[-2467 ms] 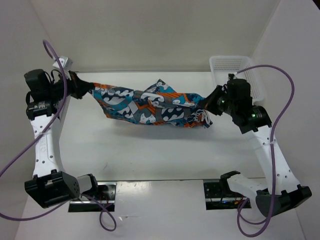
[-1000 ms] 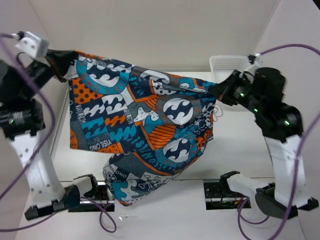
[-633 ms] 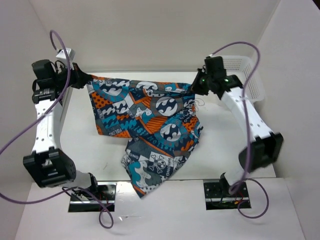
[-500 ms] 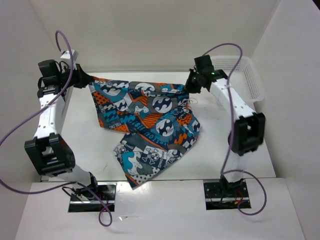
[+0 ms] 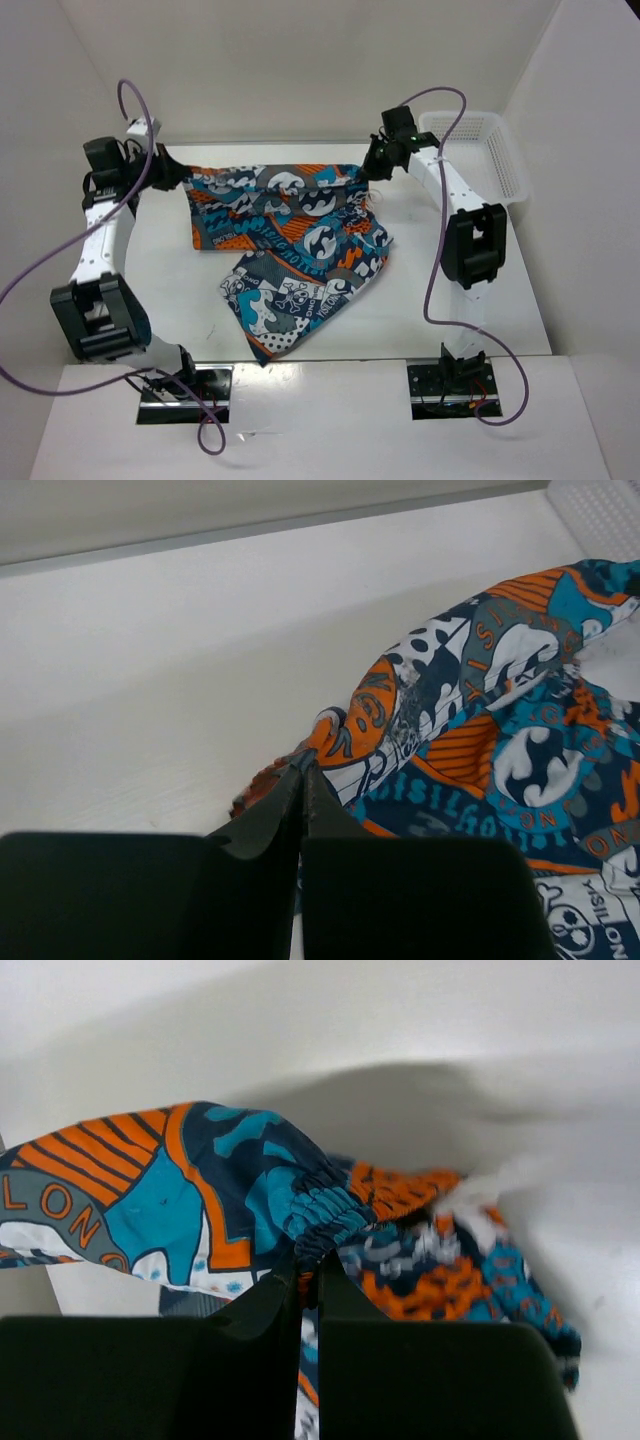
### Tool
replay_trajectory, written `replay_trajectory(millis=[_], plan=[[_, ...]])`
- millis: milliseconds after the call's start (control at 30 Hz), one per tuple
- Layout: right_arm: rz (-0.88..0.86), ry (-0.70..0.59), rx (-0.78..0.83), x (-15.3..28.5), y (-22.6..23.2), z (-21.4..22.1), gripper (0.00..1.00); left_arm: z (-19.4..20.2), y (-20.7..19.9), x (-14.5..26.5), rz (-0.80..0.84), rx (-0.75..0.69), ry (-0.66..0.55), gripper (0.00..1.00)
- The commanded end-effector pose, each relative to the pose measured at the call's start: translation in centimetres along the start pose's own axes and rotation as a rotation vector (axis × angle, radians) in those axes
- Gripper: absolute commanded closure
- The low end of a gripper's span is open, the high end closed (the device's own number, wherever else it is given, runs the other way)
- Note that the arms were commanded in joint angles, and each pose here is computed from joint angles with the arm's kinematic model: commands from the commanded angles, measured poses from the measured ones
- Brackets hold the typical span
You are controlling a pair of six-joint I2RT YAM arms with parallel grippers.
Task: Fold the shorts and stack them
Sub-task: Fold the shorts
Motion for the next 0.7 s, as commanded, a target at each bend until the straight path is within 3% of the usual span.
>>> replay_trajectory(millis=[0, 200, 533, 667], plan=[[-0.047, -0.038, 0.008, 3.7, 0.7, 0.6, 1.0, 0.0, -3.6, 2.9, 0.074, -0.123, -0.084, 1.0], [-0.045, 0.076, -0.017, 5.6, -0.6, 7.0, 1.0, 6.3, -6.2, 6.8, 0.066, -0.091, -0.047, 1.0], [-0.065, 0.093, 0.033, 9.7, -1.0, 10.0, 1.0, 10.4, -10.0, 12.0, 0.011, -0.108, -0.063, 1.0], [-0.056, 0.083, 0.029, 10.8, -1.7, 10.8, 1.0, 13.0, -12.2, 14.2, 0.081, -0.124, -0.063, 1.0]])
Point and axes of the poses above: each gripper's point midway between its finger pads, its own x axis back along the fingers, its own y axis along the line the jaws close on, z = x × y, the point moved 5 cm from there along x, back along the fingers, and after that the axes turned 14 degrees about x, right-handed, at the moved point
